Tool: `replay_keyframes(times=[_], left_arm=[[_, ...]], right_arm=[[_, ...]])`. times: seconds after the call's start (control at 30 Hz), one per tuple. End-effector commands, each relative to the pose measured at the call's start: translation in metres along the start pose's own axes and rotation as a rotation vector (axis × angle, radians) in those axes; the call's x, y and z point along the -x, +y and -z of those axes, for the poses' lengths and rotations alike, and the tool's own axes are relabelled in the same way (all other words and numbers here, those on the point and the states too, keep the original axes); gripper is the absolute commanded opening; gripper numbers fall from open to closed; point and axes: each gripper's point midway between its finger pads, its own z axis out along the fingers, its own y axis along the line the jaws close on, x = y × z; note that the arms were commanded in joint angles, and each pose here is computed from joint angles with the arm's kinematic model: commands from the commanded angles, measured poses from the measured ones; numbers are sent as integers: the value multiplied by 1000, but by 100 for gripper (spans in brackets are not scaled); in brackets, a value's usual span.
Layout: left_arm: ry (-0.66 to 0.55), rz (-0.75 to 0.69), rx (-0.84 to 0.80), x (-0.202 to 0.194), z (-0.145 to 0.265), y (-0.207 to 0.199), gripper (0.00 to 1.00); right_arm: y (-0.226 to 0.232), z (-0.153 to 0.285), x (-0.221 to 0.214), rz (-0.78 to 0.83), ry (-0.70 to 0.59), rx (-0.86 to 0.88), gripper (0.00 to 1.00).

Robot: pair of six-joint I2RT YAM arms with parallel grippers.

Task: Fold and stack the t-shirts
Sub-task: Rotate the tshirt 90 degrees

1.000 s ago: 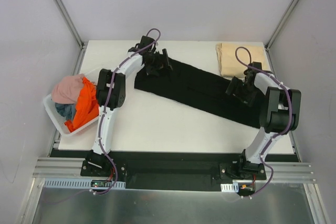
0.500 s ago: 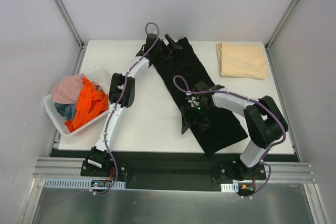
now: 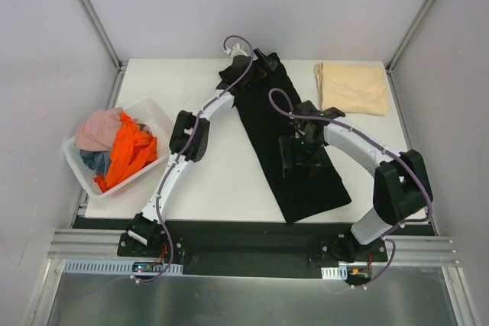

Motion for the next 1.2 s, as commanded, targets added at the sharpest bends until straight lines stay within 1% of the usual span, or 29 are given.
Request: replay_keyframes(times=[0.0, 0.13, 0.17, 0.2, 0.27, 0.3, 0.37, 0.4, 0.47, 0.5, 0.57, 0.6, 0.63, 0.67, 0.7, 0.73, 0.8, 0.83, 0.87, 0.9, 0.93, 0.97, 1.0, 1.03, 1.07, 1.1, 1.13, 1.17], left_arm=[[-131, -106, -16, 57, 6, -17, 99], [-114, -100, -12, 65, 9, -10, 99], [-109, -98, -8, 66, 9, -8, 99], [-105, -101, -17, 69, 11, -12, 99], [-82, -111, -45, 72, 15, -18, 99], [-83, -120, -68, 78, 18, -29, 99], [-57, -139, -118, 78, 26, -44, 99], [-82, -152, -174, 89, 34, -69, 99], [-67, -163, -215, 91, 42, -84, 99], [-76, -171, -243, 99, 50, -101, 99], [-59, -187, -268, 101, 58, -113, 99], [-63, -199, -289, 107, 66, -127, 99], [-54, -213, -287, 105, 69, -127, 99], [-48, -219, -291, 105, 73, -129, 99], [-65, -228, -301, 114, 82, -141, 99], [-55, -234, -283, 109, 83, -135, 99], [-56, -240, -292, 113, 93, -145, 99], [-39, -244, -282, 111, 95, -143, 99], [-28, -248, -283, 111, 97, -145, 99], [-13, -252, -290, 111, 102, -151, 99], [-4, -263, -286, 110, 104, -152, 99], [22, -260, -260, 107, 107, -148, 99], [24, -270, -264, 111, 114, -155, 99], [40, -288, -259, 108, 116, -153, 99], [45, -295, -251, 109, 120, -151, 99], [31, -306, -256, 116, 129, -160, 99], [38, -312, -225, 113, 131, -149, 99], [35, -312, -213, 116, 135, -146, 99]], right_arm=[[-37, 24, -7, -6, -76, -144, 97], [-46, 14, -18, -13, -45, -98, 97], [-54, 13, -15, -58, -49, -77, 97], [-45, 10, -9, -76, -57, 15, 97], [-50, 6, -4, -137, -65, 87, 97], [-50, 3, 1, -140, -69, 103, 97], [-57, -3, 4, -143, -69, 70, 97], [-65, -7, 5, -123, -66, 41, 97], [-72, -17, 3, -151, -27, 23, 97], [-72, -22, 0, -164, -7, 37, 97], [-72, -29, -5, -184, 22, 54, 97], [-69, -34, -11, -192, 42, 73, 97], [-66, -36, -15, -196, 55, 96, 97], [-59, -38, -18, -186, 69, 126, 97], [-46, -38, -24, -175, 92, 188, 97], [-39, -40, -31, -159, 116, 206, 97], [-19, -43, -45, -90, 161, 230, 97], [-9, -44, -49, -84, 177, 241, 97], [8, -46, -57, -36, 201, 263, 97], [26, -44, -58, -19, 210, 333, 97], [38, -42, -59, -17, 223, 364, 97], [56, -38, -58, 38, 224, 393, 97], [64, -37, -58, 57, 235, 402, 97], [70, -34, -56, 87, 229, 407, 97], [84, -28, -50, 134, 209, 421, 97], [89, -24, -51, 159, 214, 430, 97], [93, -22, -51, 184, 214, 437, 97], [95, -17, -47, 220, 200, 425, 97]])
